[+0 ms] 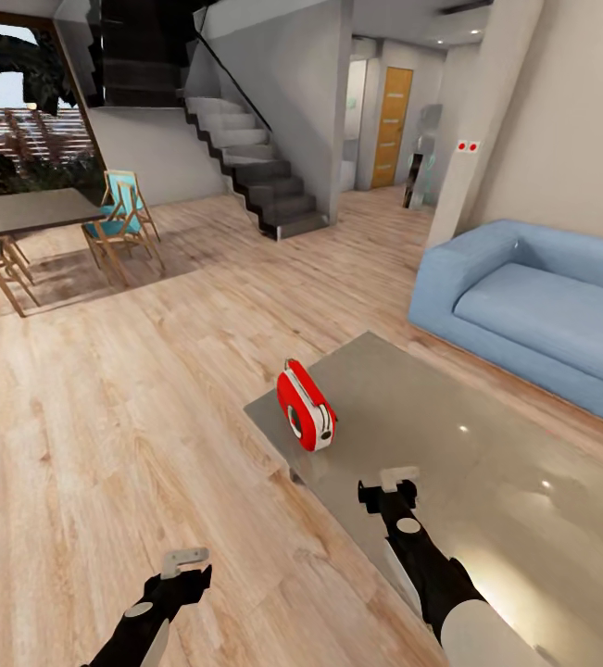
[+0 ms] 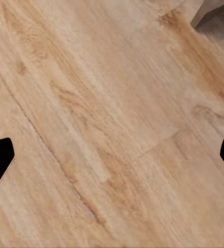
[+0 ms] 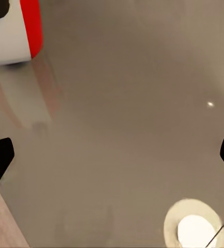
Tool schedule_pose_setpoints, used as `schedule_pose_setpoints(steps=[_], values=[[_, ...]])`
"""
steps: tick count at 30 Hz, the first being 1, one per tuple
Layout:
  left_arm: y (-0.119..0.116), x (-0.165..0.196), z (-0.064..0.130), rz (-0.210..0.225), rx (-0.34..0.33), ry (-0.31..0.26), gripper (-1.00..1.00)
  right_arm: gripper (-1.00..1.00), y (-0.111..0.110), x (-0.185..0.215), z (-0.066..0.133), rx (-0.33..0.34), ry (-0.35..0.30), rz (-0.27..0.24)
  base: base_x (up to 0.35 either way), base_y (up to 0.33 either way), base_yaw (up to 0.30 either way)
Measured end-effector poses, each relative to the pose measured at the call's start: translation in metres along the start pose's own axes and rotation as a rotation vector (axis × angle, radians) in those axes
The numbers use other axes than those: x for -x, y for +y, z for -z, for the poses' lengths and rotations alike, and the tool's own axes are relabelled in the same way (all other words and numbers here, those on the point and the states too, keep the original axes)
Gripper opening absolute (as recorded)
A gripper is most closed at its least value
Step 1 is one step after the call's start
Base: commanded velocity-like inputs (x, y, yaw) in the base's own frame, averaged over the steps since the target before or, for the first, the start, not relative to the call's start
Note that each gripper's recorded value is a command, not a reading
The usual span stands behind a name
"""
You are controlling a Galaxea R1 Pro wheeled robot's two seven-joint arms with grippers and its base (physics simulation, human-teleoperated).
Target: Turn on the radio receiver that's on the table in the living room.
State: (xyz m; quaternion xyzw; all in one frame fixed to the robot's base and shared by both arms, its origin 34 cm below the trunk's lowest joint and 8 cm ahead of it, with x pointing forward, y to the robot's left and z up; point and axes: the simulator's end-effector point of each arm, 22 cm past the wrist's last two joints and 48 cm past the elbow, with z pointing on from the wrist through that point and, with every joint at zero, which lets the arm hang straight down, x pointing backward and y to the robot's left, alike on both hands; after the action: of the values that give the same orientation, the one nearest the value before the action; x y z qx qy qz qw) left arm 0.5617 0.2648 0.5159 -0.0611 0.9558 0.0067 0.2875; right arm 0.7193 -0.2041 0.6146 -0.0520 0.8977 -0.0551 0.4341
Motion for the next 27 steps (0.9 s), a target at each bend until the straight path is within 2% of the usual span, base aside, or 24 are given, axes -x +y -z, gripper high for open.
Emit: schedule_pose_setpoints(steps=[15,27], values=[[0.0000,0.0002,0.0000,0.000,0.000,-0.001,1.00,1.00,0.0000,0.0000,0.0000,0.000,0.000,0.000,0.311,0.137,0.000],[0.0000,0.0018,0.0001,0.000,0.000,-0.005,1.00,1.00,0.0004,-0.0005,0.0000,0.001,0.000,0.002,0.022,0.008,0.000]])
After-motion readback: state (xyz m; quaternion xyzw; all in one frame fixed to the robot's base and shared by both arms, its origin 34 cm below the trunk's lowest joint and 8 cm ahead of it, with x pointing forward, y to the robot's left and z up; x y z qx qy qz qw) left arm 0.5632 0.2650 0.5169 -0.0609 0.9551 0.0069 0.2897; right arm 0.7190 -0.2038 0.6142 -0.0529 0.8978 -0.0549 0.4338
